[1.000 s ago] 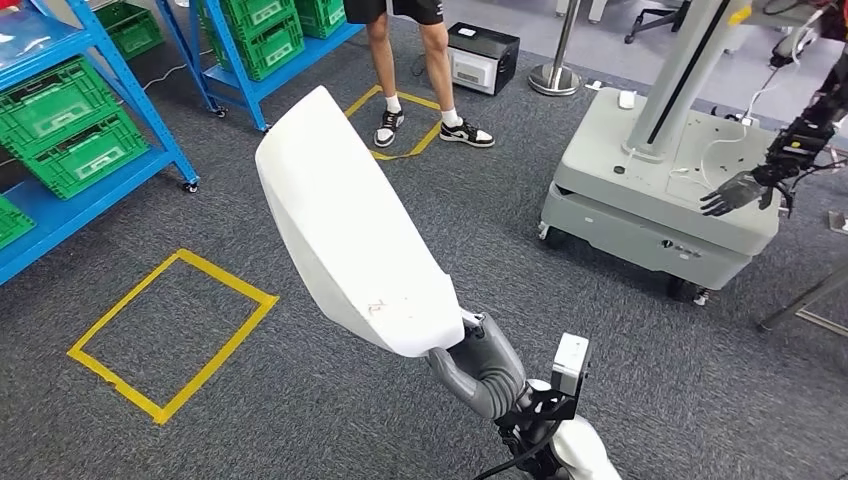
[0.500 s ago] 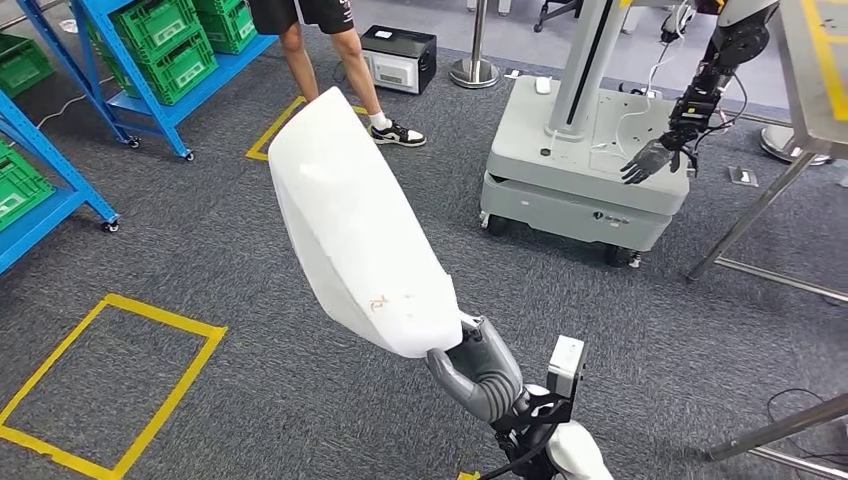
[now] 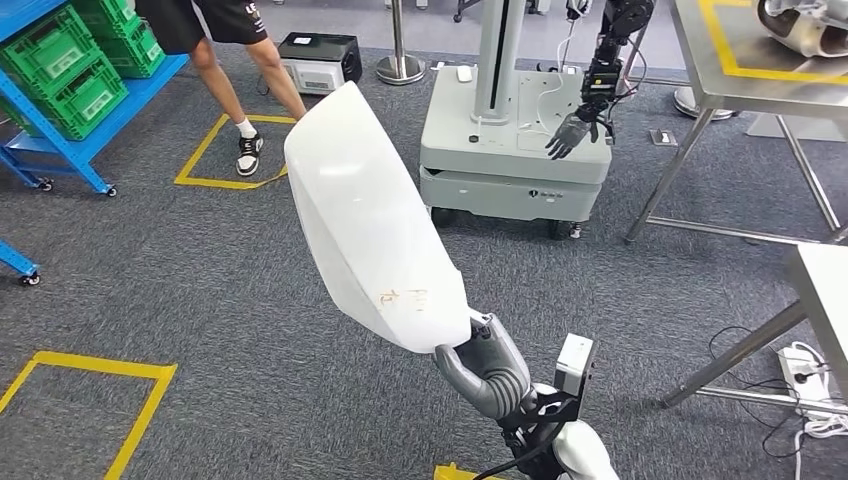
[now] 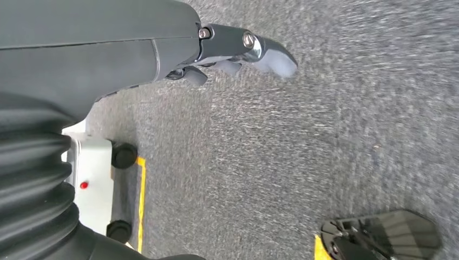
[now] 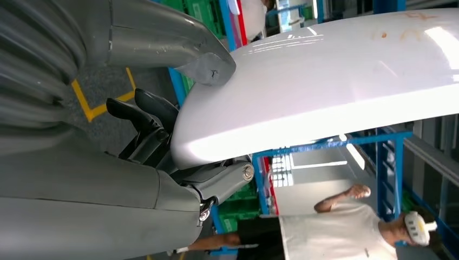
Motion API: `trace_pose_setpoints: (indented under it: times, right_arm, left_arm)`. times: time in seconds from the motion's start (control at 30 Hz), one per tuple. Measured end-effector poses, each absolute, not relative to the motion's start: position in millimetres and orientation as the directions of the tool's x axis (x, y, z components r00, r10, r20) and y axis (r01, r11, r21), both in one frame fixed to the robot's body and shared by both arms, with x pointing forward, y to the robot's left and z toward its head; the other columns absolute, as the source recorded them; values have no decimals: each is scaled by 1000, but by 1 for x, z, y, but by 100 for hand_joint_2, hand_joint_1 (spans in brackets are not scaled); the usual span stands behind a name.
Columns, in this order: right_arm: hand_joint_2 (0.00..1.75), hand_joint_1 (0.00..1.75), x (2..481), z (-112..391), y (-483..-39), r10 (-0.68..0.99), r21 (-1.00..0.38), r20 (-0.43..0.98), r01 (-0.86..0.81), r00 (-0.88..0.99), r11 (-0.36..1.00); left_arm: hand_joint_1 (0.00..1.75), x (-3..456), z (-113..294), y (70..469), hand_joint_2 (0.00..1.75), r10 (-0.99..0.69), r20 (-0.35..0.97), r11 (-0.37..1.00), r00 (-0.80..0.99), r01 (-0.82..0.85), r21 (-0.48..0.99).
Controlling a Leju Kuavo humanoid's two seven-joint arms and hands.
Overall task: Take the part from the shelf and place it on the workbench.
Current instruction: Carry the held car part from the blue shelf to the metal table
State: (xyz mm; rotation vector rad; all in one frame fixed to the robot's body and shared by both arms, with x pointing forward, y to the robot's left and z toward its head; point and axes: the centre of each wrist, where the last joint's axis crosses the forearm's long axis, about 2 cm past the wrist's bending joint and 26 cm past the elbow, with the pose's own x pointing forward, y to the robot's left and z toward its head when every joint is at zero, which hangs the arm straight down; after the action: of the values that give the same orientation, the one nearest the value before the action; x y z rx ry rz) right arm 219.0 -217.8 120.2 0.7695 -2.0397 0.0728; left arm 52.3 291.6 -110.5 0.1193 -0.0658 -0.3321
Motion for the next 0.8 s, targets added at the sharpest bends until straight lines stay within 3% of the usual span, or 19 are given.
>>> trace_pose_setpoints:
  times: [0.8]
  right_arm:
    - [175, 175, 220, 120, -223, -496, 260, 778, -521, -386, 813]
  left_arm:
    - [0, 49, -111, 298, 175, -367, 22, 924, 930, 362, 119]
